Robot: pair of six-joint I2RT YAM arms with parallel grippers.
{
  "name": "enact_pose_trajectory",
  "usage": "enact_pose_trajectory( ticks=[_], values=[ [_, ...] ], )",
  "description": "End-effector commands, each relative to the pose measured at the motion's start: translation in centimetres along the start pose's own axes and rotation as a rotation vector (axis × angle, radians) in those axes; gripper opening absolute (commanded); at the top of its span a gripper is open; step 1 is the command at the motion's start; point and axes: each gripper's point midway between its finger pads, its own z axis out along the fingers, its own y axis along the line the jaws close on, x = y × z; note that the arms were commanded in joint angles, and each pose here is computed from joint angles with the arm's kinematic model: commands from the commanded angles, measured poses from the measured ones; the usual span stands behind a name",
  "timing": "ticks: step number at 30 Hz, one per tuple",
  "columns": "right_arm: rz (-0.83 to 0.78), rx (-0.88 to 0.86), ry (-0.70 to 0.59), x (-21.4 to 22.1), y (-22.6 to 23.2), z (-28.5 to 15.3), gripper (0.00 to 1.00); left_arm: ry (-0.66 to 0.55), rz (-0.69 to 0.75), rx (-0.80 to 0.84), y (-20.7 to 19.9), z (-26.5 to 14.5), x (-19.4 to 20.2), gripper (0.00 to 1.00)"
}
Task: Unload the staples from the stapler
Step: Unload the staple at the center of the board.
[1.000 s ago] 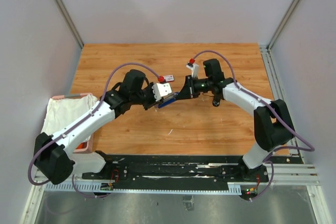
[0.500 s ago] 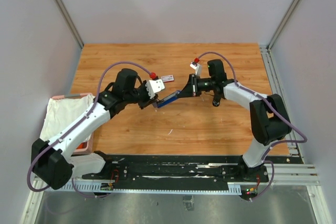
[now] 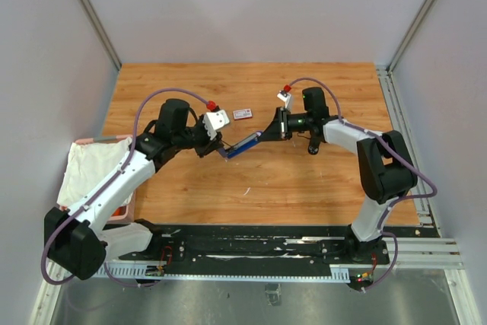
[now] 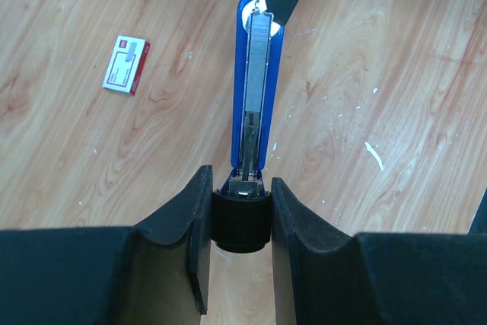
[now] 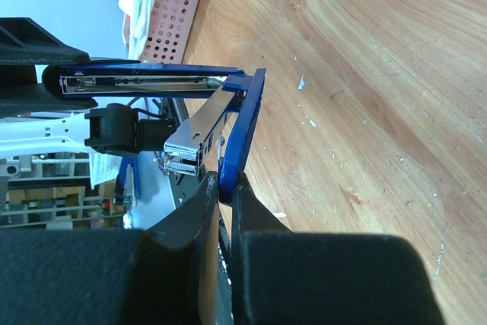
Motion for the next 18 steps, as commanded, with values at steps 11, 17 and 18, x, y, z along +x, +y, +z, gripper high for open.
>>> enact_pose_trajectory(
  ticks=[11, 17, 18],
  values=[
    [0.138, 0.004, 0.061, 0.2, -3.1, 0.6, 0.09, -0.009, 0.067, -0.087, 1.8, -1.3, 0.1, 0.00],
    [0.160, 0.033, 0.078, 0.4, -4.4, 1.0, 0.11, 0.066, 0.096, -0.102, 1.8, -0.8, 3.0, 0.00],
    [0.159, 0.038, 0.078, 0.4, -4.5, 1.1, 0.12, 0.071, 0.095, -0.102, 1.7, -0.6, 3.3, 0.00]
  ],
)
